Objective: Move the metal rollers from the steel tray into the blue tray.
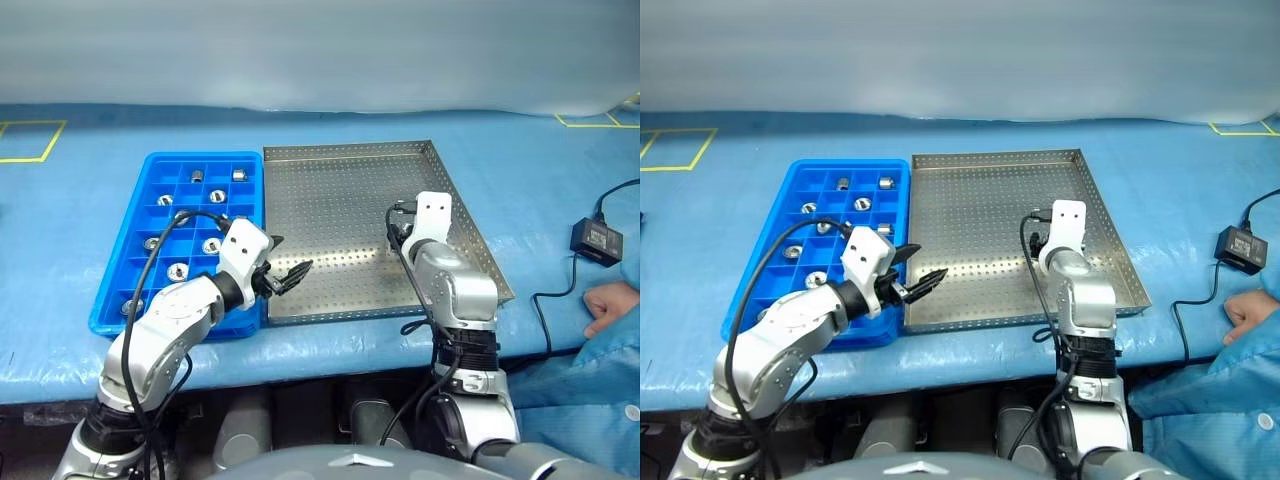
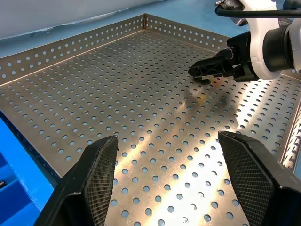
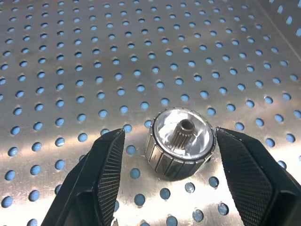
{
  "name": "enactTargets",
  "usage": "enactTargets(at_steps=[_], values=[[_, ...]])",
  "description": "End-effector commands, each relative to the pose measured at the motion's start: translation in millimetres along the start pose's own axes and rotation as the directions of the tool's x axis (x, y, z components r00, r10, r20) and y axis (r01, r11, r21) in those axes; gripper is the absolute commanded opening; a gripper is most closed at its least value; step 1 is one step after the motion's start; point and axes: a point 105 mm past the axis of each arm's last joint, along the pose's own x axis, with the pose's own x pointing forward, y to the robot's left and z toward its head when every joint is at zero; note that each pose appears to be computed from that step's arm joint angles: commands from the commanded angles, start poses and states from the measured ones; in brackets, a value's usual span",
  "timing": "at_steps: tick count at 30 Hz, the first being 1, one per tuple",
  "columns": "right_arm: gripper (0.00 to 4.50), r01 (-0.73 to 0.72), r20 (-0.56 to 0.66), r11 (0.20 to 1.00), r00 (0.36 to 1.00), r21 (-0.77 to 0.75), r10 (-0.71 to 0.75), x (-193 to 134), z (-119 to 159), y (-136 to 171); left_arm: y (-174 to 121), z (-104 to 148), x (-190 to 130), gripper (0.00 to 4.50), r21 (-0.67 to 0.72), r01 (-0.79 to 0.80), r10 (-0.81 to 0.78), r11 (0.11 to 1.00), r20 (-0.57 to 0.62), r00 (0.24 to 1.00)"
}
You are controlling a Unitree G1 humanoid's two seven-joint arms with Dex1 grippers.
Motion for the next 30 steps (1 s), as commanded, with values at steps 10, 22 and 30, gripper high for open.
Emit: enactTargets(at_steps=[10, 22, 30], values=[[2.04, -0.005, 0.056, 0.998, 0.998, 0.063, 0.002, 5, 16, 4, -3, 5, -3, 3.73, 0.01, -0.003, 0.003, 1.0, 0.027, 1.0], [1.73, -0.289, 0.165, 0.957, 0.944, -0.016, 0.287, -16, 39, 54, 10, -4, -17, 3.73, 0.001, -0.088, 0.088, 0.996, -0.025, 0.996], [1.73, -0.803, 0.098, 0.505, 0.502, -0.316, 0.859, -108, 45, 152, 50, -2, -68, 3.73, 0.033, -0.354, 0.355, 0.935, -0.046, 0.934]])
